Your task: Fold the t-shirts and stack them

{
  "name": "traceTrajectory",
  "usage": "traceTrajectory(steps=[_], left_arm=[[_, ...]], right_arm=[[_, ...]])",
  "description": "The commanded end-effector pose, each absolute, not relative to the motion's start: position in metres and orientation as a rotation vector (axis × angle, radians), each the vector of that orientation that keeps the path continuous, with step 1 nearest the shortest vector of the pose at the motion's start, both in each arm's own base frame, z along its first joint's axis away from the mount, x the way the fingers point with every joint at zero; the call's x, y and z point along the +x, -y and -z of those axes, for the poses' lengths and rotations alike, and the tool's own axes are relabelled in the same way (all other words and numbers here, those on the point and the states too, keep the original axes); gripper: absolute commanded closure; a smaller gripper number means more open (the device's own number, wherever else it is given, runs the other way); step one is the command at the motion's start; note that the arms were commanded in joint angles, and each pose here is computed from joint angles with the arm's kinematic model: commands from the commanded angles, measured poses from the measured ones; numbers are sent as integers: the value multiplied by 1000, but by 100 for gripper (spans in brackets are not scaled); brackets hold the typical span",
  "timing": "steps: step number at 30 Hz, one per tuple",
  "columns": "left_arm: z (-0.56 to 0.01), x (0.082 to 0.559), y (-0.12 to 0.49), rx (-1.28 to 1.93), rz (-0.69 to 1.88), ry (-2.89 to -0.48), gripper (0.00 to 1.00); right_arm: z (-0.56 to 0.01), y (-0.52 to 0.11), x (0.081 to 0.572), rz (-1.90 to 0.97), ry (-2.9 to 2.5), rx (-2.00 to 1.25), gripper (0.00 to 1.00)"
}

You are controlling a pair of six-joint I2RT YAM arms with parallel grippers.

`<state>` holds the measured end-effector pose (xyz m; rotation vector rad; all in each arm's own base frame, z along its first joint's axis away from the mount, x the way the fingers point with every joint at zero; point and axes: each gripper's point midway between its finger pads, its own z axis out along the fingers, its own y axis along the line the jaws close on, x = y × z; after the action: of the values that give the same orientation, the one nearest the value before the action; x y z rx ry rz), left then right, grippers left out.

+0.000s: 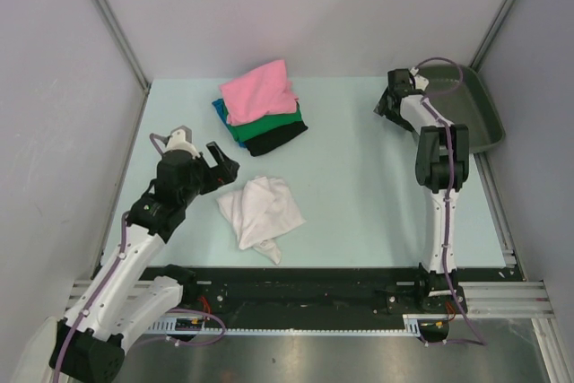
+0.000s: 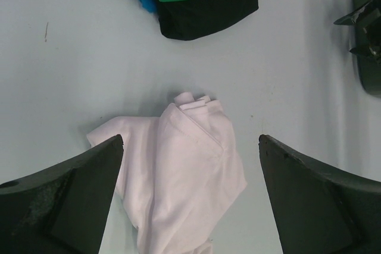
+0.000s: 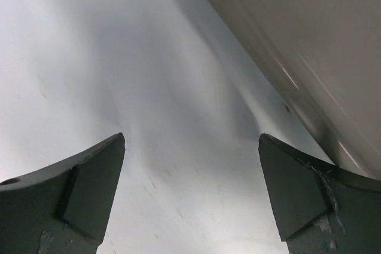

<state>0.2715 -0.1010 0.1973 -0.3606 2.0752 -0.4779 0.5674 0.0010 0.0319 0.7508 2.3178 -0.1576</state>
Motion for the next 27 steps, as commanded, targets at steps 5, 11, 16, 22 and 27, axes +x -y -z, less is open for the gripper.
traceTrajectory(steps=[5,11,16,22,27], left_arm=[[-233,278,92,-346,445,-1991,0],[-231,280,93,-348,445,-2001,0],[-225,278,94,-336,443,-2024,0],[-206,273,96,-328,439,-2090,0],[-187,268,92,-362,409,-2136,0]], right_arm=[[-47,39,615,316,-2236,795,0],[-91,7,617,112,-2215,725,0],[-140,-60,581,-123,-2165,563,0],[-174,-145,488,-307,-2191,342,0],[-170,-220,409,-375,-2320,80,0]])
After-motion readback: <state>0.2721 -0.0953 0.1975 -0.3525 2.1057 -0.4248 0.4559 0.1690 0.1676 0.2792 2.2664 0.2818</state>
